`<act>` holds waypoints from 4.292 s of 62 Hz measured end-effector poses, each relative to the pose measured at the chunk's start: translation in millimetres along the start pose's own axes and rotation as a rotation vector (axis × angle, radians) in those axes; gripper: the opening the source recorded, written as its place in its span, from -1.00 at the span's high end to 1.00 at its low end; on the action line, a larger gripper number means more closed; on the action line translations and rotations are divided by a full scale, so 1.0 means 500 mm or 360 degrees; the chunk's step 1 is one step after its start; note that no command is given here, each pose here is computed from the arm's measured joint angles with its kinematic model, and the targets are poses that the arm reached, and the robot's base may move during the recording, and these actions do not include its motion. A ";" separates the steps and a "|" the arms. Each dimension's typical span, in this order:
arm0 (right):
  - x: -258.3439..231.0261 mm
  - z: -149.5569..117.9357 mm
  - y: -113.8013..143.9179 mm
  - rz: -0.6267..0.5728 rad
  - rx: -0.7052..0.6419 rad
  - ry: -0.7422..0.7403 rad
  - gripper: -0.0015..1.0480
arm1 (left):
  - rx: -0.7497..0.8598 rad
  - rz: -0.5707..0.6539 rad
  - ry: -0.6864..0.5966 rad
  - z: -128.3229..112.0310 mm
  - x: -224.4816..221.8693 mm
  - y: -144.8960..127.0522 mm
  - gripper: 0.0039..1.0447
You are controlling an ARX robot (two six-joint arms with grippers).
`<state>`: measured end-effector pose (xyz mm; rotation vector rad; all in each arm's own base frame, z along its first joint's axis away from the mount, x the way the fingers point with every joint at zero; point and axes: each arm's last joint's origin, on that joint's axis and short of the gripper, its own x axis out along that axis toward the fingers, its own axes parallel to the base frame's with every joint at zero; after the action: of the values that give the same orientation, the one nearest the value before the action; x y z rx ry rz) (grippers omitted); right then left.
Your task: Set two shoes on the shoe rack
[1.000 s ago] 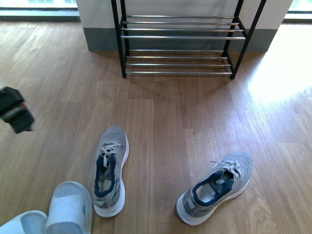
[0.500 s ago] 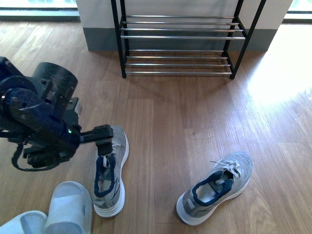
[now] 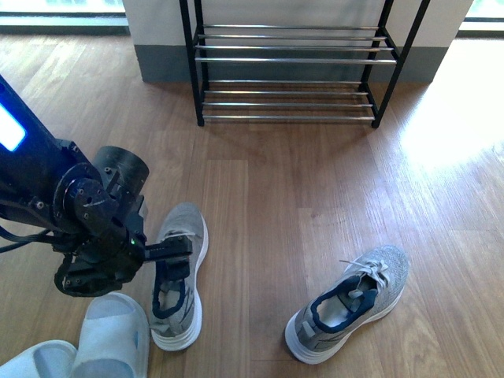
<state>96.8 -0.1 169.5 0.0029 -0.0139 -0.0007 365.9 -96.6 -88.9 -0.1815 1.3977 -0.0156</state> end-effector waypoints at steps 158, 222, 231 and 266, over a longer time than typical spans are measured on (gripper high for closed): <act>0.000 0.000 0.000 0.0000 0.0000 0.0000 -0.82 | 0.0169 0.0500 -0.1733 -0.312 -0.655 0.026 0.98; 0.269 -0.029 0.046 0.0512 -0.0172 0.0771 -0.82 | 0.0175 0.0504 -0.1733 -0.312 -0.655 0.026 0.98; 0.339 -0.130 0.060 0.0525 -0.0027 0.1272 -0.82 | 0.0176 0.0503 -0.1732 -0.312 -0.654 0.026 0.98; 0.393 -0.481 0.079 -0.0008 0.0088 0.1944 -0.82 | 0.0176 0.0502 -0.1732 -0.312 -0.654 0.026 0.98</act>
<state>296.8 40.0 -68.0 0.0584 1.2073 -0.0035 154.5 -63.8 204.1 0.1250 0.3241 0.2358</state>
